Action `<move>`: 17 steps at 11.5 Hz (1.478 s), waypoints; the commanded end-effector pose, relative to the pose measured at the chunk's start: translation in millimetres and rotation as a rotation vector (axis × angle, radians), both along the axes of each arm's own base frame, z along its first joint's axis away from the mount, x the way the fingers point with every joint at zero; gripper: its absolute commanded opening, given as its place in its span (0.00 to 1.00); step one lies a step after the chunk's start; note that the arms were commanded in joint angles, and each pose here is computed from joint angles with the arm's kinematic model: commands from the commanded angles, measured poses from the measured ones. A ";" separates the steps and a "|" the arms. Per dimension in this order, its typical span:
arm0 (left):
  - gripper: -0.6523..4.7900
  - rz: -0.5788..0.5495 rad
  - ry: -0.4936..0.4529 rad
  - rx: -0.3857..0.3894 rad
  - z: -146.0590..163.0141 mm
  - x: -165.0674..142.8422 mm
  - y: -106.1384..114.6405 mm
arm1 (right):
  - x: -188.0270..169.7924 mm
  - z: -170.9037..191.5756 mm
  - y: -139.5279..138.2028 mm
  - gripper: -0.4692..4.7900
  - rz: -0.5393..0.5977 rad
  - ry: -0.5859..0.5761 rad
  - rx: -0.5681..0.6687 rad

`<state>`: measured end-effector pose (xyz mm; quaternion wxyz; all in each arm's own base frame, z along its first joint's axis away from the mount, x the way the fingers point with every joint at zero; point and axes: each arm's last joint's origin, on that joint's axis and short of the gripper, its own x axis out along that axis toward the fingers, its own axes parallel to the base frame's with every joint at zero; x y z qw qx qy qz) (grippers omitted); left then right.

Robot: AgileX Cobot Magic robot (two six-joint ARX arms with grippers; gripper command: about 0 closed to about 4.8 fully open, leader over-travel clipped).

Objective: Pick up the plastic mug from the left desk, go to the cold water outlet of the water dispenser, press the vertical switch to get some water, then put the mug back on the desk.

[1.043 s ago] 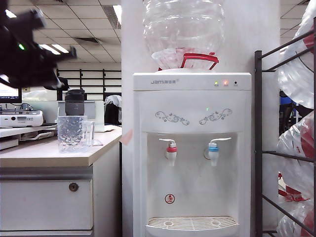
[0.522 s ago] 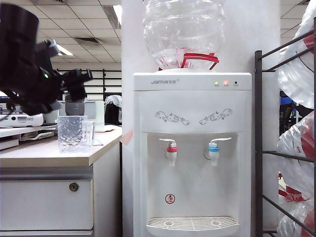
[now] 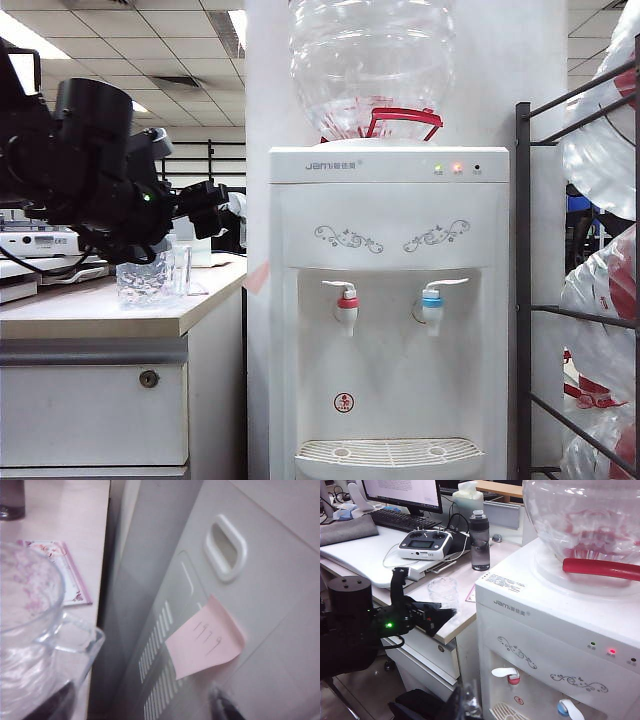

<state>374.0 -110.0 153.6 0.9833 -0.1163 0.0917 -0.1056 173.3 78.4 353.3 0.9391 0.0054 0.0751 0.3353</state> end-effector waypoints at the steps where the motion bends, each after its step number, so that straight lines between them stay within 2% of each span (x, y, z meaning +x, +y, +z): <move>1: 0.77 -0.009 -0.015 0.019 -3.8 6.8 -3.1 | -0.6 4.2 0.0 0.08 0.002 -0.026 0.008; 4: 0.77 0.018 -0.026 0.024 -15.5 38.7 -11.8 | -0.6 4.2 0.0 0.08 0.003 -0.026 0.008; 5: 0.77 0.083 -0.023 0.035 -19.2 42.3 -10.8 | -0.6 4.2 0.0 0.08 0.002 -0.026 0.008; 7: 0.77 0.117 -0.020 0.041 -20.2 42.7 -9.9 | -0.5 4.2 0.1 0.08 0.002 -0.026 0.007; 17: 0.77 0.143 -0.033 0.041 -30.2 71.4 -17.6 | -0.6 3.5 0.1 0.08 0.006 -0.018 0.005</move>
